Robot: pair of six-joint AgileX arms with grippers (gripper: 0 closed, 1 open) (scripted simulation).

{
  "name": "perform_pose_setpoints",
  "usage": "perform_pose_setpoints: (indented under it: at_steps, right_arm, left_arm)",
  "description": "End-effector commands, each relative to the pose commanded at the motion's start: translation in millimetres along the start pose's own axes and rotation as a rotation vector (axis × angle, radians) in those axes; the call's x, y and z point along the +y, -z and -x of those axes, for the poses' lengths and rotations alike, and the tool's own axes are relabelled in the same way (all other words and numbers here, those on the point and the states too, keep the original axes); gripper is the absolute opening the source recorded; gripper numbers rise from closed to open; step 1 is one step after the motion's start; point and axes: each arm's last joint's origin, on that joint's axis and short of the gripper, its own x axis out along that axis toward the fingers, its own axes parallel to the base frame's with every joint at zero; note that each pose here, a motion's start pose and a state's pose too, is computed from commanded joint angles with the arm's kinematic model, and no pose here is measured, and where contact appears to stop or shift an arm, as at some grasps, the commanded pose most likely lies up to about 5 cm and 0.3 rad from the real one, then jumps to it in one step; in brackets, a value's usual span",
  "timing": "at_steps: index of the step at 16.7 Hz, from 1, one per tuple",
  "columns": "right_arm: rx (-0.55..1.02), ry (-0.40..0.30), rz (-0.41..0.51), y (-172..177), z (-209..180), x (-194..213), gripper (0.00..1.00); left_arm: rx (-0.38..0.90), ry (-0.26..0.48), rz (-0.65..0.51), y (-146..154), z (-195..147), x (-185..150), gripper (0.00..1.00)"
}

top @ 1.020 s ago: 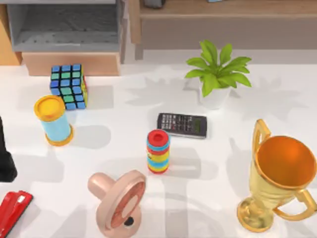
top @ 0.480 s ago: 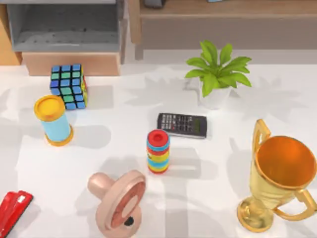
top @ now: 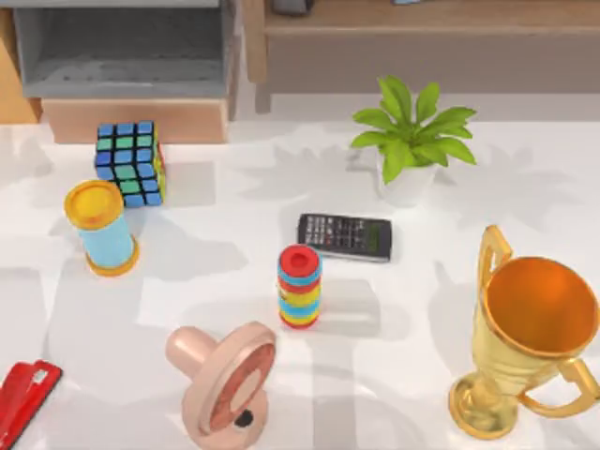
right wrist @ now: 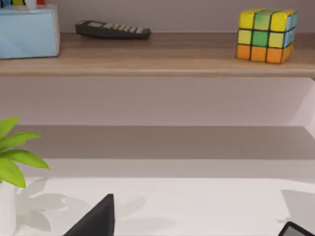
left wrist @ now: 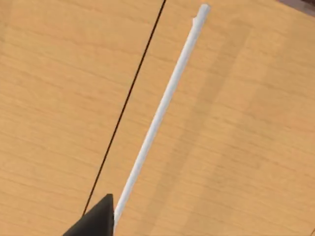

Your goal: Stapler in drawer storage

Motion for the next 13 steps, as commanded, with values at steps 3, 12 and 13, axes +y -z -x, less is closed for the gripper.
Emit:
perform_pose_setpoints:
  at_steps: [3,12,13]
  right_arm:
    - [0.0,0.0,0.0,0,0,0,1.0]
    - [0.0,0.0,0.0,0,0,0,1.0]
    - [0.0,0.0,0.0,0,0,0,1.0]
  left_arm:
    - [-0.004,0.0,-0.163,38,-36,-28,1.0]
    - [-0.01,-0.002,-0.371,90,-71,-84,1.0]
    - [-0.01,-0.002,-0.371,90,-71,-84,1.0]
